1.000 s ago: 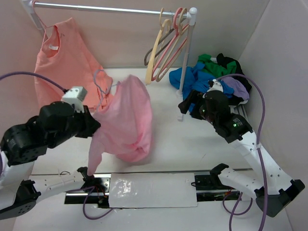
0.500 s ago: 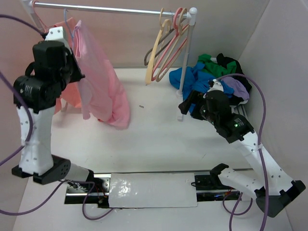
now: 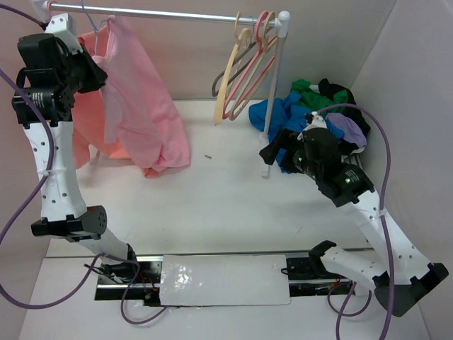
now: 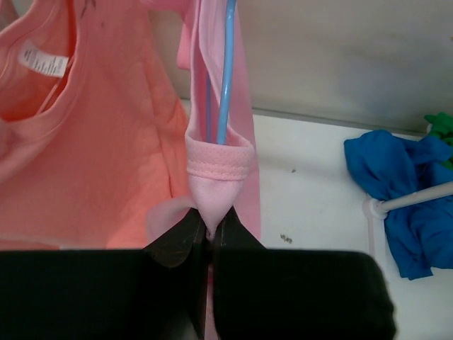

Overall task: Place the t-shirt on the hanger
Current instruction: Hang the hanger with tshirt onto the clothesline

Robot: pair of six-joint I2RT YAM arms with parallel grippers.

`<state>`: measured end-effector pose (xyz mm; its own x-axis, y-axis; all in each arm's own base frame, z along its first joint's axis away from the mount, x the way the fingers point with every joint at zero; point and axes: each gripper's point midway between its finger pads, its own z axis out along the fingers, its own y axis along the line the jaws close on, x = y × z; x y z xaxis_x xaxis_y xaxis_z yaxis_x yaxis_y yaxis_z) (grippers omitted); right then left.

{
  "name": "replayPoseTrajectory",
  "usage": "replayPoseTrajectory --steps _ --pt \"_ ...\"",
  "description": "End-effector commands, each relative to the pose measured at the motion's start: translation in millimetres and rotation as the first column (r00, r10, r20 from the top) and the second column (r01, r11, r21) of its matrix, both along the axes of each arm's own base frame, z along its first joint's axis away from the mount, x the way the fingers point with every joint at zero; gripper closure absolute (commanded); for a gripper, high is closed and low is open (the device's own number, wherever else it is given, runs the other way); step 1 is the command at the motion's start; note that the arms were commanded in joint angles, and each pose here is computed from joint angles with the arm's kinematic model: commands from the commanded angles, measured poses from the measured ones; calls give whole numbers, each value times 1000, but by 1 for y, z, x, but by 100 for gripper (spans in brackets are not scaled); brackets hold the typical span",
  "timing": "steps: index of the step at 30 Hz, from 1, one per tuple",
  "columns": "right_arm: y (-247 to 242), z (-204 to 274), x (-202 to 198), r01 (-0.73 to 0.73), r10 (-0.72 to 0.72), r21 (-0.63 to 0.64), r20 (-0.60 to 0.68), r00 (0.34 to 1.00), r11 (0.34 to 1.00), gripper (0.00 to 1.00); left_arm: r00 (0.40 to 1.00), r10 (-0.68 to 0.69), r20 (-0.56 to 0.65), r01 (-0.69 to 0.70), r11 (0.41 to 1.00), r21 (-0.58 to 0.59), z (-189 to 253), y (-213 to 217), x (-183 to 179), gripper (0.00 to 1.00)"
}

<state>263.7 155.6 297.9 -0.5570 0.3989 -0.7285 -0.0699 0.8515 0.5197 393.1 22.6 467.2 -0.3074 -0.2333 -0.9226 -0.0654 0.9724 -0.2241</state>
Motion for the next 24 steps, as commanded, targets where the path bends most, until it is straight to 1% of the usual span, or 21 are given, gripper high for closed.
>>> replayPoseTrajectory --steps 1,2,7,11,12,17,19,23,24 --pt "10 11 5 -44 44 23 22 999 999 8 972 -125 198 122 992 30 51 -16 15 100" --pt "13 4 5 -55 55 19 2 998 998 8 976 -125 180 122 992 25 44 -15 23 100" --pt "21 -1 8 -96 96 9 -19 995 995 8 976 -98 196 95 995 24 44 -9 39 100" --pt "21 -6 8 -96 96 2 -36 995 995 7 981 -82 175 79 997 23 30 -5 58 100" --pt "22 -9 9 -96 96 -2 -44 994 995 7 980 -73 183 70 997 26 34 -4 58 100" --pt "25 -10 11 -104 104 2 -46 994 995 7 990 -53 132 48 998 43 8 3 84 100" --pt "25 -12 12 -104 104 -2 -55 993 995 7 991 -53 123 48 998 41 3 3 90 100" --pt "22 -16 17 -87 86 -10 -63 994 996 6 998 -11 60 9 1000 27 -22 17 98 100" --pt "19 -16 18 -76 75 -10 -63 995 997 6 998 2 60 -3 1000 16 -23 21 100 100"
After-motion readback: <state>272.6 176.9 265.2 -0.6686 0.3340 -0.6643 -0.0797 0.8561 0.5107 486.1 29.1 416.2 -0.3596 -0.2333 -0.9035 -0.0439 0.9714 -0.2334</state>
